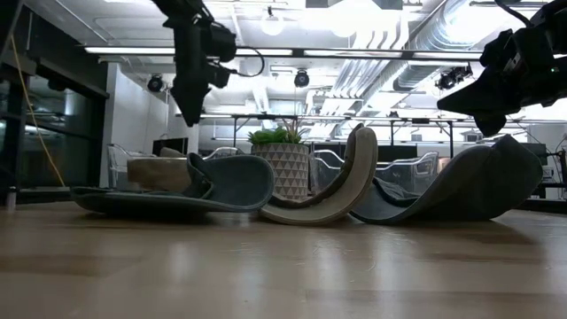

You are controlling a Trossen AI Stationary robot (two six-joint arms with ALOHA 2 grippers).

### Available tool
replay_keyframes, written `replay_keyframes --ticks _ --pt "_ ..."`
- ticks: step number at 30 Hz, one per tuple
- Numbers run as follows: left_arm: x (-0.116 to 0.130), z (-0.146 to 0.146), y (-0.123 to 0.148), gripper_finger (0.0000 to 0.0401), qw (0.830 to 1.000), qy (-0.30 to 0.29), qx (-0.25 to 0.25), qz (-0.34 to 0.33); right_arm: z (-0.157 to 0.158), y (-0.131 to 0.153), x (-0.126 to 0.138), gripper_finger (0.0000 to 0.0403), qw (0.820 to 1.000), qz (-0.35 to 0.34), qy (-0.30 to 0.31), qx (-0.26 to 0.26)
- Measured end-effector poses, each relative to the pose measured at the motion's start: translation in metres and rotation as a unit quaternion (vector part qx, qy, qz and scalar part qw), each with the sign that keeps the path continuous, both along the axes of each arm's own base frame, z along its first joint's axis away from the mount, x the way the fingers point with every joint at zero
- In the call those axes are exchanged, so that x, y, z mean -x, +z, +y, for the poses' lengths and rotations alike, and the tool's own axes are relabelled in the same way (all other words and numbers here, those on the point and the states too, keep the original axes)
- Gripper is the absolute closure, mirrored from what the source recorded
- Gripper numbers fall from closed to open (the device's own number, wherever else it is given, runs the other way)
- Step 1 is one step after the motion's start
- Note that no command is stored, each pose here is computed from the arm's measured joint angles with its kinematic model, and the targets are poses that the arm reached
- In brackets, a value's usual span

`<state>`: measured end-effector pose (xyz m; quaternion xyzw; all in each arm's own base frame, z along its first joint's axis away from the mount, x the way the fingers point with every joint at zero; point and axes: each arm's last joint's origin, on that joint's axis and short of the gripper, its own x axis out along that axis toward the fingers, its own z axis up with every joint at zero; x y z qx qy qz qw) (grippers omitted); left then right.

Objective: Pick & Place hat
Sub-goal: Put the brown cap into the left transparent bin

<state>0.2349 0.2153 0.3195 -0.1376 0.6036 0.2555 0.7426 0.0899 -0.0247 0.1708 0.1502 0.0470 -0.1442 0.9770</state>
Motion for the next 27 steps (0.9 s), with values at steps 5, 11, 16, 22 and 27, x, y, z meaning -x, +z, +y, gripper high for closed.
replay_keyframes --ticks 5,11,16,22,27 --pt "-0.012 -0.017 0.022 0.0217 0.997 0.032 0.043 -0.061 0.0 0.001 0.0 0.0398 1.0 -0.004 0.0 0.001" --pt "-0.029 -0.039 0.043 0.0279 0.988 0.042 0.086 -0.124 0.0 0.002 0.0 0.0398 1.0 -0.01 0.0 0.003" --pt "-0.033 -0.054 0.053 0.0354 0.985 0.046 0.09 -0.14 0.0 0.002 0.0 0.0398 1.0 -0.011 0.0 0.003" --pt "-0.026 -0.068 0.067 0.0391 0.977 0.07 0.108 -0.17 0.0 0.002 0.0 0.0398 1.0 -0.013 -0.001 -0.002" --pt "-0.017 -0.079 0.078 0.0399 0.97 0.097 0.111 -0.193 0.0 0.002 0.0 0.0398 0.994 -0.04 -0.013 -0.098"
